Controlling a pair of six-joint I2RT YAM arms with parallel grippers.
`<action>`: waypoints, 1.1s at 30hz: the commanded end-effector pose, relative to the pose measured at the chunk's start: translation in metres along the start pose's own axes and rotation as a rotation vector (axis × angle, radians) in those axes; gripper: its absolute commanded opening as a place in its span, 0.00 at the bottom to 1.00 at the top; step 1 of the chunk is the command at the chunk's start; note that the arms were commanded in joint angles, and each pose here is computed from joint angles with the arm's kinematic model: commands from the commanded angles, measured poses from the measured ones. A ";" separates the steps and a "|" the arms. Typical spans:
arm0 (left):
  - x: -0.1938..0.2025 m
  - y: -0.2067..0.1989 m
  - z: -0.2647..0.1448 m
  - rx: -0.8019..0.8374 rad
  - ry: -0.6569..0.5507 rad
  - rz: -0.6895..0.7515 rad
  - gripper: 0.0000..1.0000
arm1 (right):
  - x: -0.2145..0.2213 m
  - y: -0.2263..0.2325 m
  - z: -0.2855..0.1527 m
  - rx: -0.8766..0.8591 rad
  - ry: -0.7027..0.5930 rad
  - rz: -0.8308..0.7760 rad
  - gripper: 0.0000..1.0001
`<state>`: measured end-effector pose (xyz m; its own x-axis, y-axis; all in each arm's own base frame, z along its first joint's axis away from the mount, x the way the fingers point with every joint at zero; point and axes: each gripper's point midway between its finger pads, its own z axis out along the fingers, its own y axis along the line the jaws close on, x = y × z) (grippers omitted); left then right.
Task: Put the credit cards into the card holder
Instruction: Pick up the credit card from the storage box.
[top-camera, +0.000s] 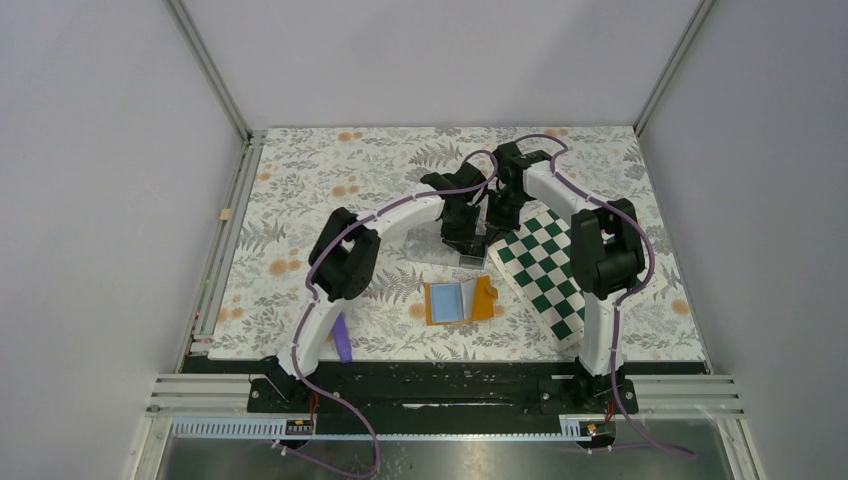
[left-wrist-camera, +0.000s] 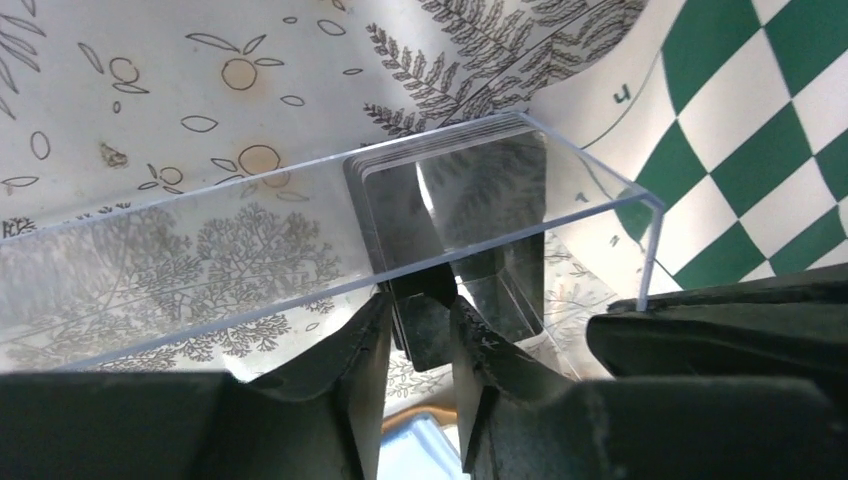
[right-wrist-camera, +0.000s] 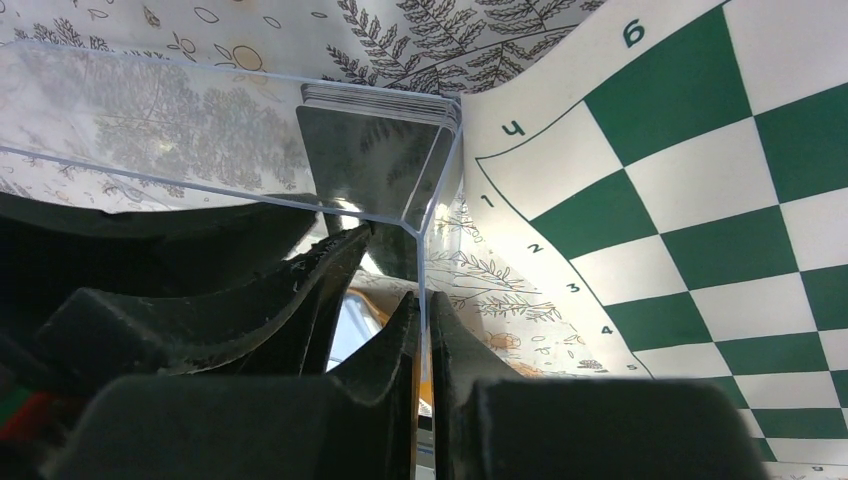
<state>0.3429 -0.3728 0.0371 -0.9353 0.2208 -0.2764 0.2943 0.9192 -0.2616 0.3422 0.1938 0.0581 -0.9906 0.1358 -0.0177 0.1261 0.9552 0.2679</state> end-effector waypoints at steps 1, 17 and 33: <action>-0.001 -0.005 0.006 0.004 0.003 0.009 0.23 | 0.015 -0.003 0.007 0.015 0.051 -0.022 0.05; -0.028 -0.028 -0.037 0.084 -0.129 0.019 0.00 | 0.015 -0.003 0.008 0.014 0.052 -0.026 0.05; -0.029 -0.036 -0.050 0.130 -0.148 0.019 0.01 | 0.017 -0.004 0.008 0.018 0.055 -0.026 0.05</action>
<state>0.3454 -0.3792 0.0692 -0.9187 0.2061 -0.3370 0.3102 0.9045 -0.2927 0.3423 0.1935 0.0576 -0.9912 0.1306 -0.0198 0.1206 0.9557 0.2684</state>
